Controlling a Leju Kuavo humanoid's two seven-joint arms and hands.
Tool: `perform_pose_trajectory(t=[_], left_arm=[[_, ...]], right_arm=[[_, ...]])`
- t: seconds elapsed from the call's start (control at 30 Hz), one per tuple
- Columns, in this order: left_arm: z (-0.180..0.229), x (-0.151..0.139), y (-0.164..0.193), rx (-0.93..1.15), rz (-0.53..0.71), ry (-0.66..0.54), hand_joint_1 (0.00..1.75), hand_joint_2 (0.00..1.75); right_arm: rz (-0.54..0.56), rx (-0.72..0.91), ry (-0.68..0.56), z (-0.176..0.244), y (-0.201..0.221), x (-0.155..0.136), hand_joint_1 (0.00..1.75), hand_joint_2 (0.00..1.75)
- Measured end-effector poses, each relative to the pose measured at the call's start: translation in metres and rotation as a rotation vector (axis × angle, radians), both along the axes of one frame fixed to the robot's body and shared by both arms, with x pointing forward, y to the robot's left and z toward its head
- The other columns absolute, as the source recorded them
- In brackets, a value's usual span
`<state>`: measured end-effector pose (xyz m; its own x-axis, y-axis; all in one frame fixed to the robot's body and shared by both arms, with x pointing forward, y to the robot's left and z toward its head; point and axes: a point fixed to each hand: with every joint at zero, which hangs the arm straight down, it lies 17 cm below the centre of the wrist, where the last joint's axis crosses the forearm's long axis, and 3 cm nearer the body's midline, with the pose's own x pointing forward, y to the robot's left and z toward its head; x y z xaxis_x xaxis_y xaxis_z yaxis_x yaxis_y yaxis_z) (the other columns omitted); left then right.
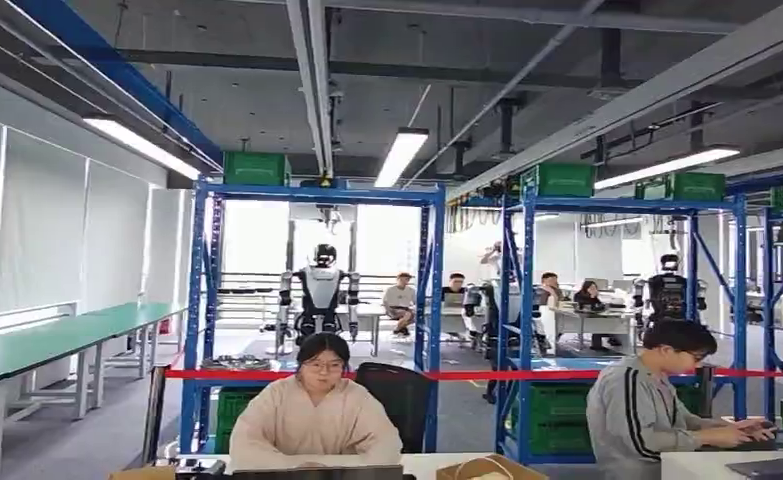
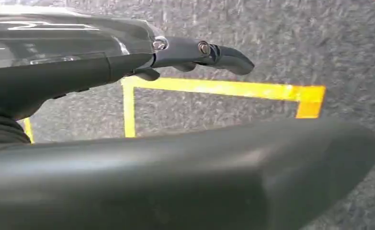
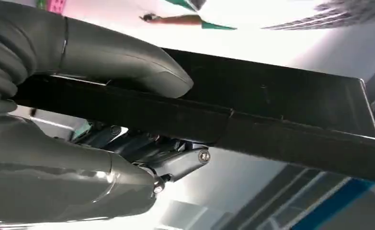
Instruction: Take the parts from the cabinet and place them on the table.
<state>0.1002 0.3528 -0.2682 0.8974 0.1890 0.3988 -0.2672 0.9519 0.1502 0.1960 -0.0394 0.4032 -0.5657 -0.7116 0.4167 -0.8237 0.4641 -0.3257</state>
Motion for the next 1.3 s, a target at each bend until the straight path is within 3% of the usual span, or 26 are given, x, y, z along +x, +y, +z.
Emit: perform_pose_trajectory(t=[0.2,0.37,0.63,0.83,1.03,1.2,1.3], left_arm=[[-0.002,-0.007,-0.002,-0.006,0.014,0.027,0.00,1.75],[-0.002,-0.006,-0.005,-0.014,-0.008,0.023,0.00,1.75],[0.002,0.015,-0.017,-0.025,-0.155,-0.012,0.00,1.75],[0.003,0.022,-0.020,-0.021,-0.231,-0.016,0.00,1.75],[0.002,0.021,-0.026,-0.030,-0.253,-0.014,0.00,1.75],[0.003,0.023,-0.026,-0.027,-0.259,-0.017,0.00,1.75],[0.002,0.019,-0.026,-0.026,-0.260,-0.012,0.00,1.75]], right_arm=[[-0.076,0.027,-0.060,0.009,-0.005,-0.007,1.75,1.75],[-0.168,-0.041,-0.045,0.007,0.006,0.018,1.75,1.75],[-0.413,-0.243,-0.027,0.008,0.041,0.141,1.75,1.75],[-0.684,-0.411,-0.061,-0.020,0.067,0.224,1.75,1.75],[-1.037,-0.556,-0.265,-0.040,0.079,0.263,1.75,1.75],[-1.210,-0.701,-0.482,-0.066,0.096,0.275,1.75,1.75],[-1.246,-0.809,-0.595,-0.099,0.105,0.277,1.75,1.75]])
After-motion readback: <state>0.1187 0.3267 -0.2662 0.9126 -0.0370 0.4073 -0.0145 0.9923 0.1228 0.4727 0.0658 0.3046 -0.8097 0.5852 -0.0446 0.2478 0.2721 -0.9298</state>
